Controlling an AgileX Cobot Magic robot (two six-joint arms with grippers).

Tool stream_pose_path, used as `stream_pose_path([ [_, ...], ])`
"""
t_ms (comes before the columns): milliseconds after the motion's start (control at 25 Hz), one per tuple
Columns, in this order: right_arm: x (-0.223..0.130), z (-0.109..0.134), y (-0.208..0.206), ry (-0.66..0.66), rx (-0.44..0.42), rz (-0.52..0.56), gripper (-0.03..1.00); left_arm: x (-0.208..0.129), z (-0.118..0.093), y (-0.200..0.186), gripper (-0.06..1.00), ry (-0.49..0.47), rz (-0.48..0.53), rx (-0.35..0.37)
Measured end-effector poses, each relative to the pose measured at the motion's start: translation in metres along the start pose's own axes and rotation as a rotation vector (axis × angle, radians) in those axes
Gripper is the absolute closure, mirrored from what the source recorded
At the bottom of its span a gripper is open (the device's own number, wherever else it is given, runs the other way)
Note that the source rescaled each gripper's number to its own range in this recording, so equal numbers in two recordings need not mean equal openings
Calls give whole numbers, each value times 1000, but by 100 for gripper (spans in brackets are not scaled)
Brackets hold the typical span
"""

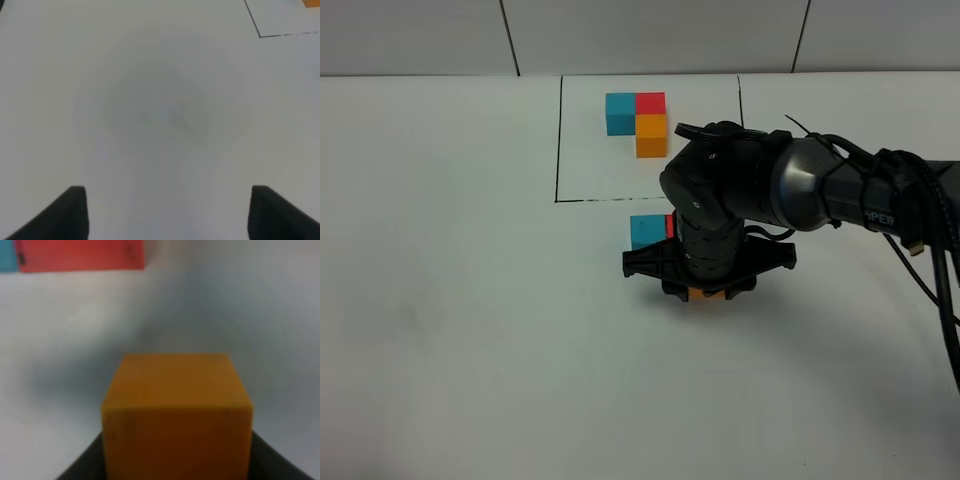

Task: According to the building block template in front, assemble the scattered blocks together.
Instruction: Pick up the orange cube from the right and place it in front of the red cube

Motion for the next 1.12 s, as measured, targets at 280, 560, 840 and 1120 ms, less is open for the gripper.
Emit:
stream_pose_path([
  [280,6,17,11,-17,8,10,94,0,0,0,44,0,0,0],
  [560,4,18,30,-43,-22,34,94,0,0,0,44,0,-1,0],
  [840,7,18,31,-53,-23,17,94,0,0,0,44,0,-1,0],
  [1120,11,17,31,-58,-22,0,94,0,0,0,44,0,-1,0],
])
Point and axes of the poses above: a point on each arm's last joint axis where the gripper is mounted, y pointing out along that axis toward the gripper, z along the wrist's bending axis when the last joint is at zero, x = y × z, the point moved 7 cm from there along y, pointing out along that axis toward the gripper, and after that the axes turned 4 degrees about -y, right-handed, at the moved point
